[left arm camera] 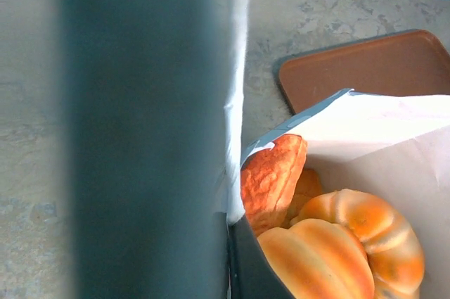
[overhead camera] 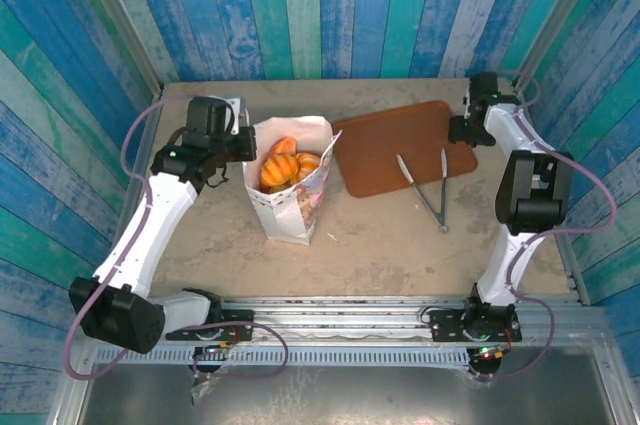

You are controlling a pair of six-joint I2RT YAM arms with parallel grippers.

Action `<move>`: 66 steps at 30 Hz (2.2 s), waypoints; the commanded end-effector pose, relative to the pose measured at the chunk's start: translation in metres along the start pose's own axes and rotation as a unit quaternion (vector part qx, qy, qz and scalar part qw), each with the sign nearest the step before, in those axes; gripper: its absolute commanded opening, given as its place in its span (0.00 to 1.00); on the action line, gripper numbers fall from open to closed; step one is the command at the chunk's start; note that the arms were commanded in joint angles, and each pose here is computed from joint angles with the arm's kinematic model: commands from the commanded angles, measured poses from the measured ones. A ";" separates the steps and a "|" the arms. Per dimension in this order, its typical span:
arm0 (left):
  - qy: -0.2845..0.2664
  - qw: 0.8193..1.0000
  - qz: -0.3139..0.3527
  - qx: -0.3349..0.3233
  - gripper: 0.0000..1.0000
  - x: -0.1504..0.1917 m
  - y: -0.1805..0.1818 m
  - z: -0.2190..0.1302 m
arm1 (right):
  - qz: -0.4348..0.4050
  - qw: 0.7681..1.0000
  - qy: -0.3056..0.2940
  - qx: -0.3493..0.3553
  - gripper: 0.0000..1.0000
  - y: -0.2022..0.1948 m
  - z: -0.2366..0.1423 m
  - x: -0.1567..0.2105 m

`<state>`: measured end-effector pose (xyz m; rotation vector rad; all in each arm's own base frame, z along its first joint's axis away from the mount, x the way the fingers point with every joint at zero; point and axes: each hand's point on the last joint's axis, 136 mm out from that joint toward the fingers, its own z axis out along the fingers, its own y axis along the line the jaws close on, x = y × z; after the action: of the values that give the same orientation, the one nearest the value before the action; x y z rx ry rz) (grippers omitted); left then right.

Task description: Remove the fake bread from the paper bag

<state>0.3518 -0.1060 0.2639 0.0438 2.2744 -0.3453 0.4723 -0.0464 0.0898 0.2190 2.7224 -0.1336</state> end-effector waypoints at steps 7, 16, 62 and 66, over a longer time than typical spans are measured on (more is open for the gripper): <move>-0.078 0.996 0.017 -0.028 0.00 -0.050 0.001 -0.012 | 0.016 0.998 0.056 -0.015 0.64 -0.014 0.022 0.024; -0.080 0.994 0.017 -0.067 0.00 -0.058 0.014 0.005 | 0.021 0.997 0.077 -0.016 0.56 -0.022 0.041 0.032; -0.129 0.987 -0.026 -0.096 0.00 -0.083 0.030 0.012 | -0.050 0.996 0.075 -0.026 0.63 0.052 0.018 0.076; -0.134 0.986 -0.029 -0.094 0.00 -0.084 0.030 0.009 | -0.051 0.994 0.090 -0.024 0.63 0.052 0.025 0.084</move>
<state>0.4086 -0.0724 0.2907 -0.1303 2.1325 -0.1164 0.4149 0.0162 0.0350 0.0955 2.8947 -0.0490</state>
